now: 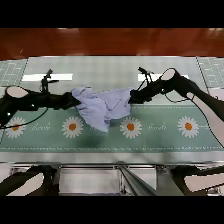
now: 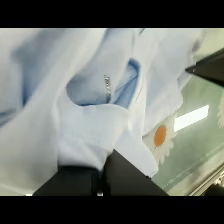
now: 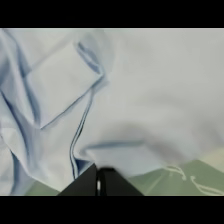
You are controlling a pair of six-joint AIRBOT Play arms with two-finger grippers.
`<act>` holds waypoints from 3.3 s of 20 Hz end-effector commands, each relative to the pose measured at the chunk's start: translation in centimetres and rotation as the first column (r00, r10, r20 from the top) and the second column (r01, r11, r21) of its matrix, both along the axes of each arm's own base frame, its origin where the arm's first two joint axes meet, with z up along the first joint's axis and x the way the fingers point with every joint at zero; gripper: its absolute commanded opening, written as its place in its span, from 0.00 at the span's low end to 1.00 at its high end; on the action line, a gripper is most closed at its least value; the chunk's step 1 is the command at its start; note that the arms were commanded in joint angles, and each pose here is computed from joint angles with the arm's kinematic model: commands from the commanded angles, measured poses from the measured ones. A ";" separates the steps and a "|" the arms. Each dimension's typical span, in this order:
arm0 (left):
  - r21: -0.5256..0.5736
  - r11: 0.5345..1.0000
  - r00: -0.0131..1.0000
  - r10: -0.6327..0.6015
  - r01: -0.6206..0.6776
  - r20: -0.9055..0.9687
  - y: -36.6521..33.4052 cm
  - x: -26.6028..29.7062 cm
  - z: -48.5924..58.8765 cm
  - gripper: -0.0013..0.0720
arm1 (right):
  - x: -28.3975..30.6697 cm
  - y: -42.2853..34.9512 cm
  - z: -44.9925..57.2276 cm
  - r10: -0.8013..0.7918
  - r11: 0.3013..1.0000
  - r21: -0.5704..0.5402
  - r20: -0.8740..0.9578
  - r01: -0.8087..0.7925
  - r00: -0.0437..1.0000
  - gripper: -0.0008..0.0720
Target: Fold the shirts.
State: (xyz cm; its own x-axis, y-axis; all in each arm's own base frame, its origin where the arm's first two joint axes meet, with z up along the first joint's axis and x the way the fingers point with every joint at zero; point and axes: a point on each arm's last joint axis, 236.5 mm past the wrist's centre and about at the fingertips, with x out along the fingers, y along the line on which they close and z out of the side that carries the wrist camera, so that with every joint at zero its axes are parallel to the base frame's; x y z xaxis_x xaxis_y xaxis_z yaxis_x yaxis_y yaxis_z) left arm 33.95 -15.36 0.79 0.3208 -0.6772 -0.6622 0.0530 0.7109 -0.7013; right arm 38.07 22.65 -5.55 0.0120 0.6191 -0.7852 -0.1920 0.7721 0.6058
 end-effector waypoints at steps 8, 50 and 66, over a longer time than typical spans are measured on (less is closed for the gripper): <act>0.023 0.996 0.756 0.049 -0.084 0.652 6.2 5.8 31.0 0.04 | 5.0 -10.8 37.5 -0.167 0.968 0.007 0.759 0.250 0.629 0.04; -0.128 0.991 0.991 0.011 -0.028 -0.133 7.2 -3.3 1.2 0.71 | -7.5 -29.9 4.2 -0.652 0.727 -0.252 0.036 0.639 0.757 0.57; 0.085 0.992 0.988 -0.079 0.091 -0.134 2.6 -2.2 -7.3 0.71 | -11.8 -22.4 -0.7 -0.628 0.776 -0.018 -0.107 0.631 0.770 0.57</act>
State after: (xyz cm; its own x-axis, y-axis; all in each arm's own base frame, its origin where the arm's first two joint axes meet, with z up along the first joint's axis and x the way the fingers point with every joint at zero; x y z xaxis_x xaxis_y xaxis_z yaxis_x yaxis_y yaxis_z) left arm 31.12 -14.13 -5.40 0.2019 -0.7011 -0.6839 0.0361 0.7031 -0.7101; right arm 26.50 -0.12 -6.37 0.3299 0.5023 -0.7993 0.4029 0.6908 0.6004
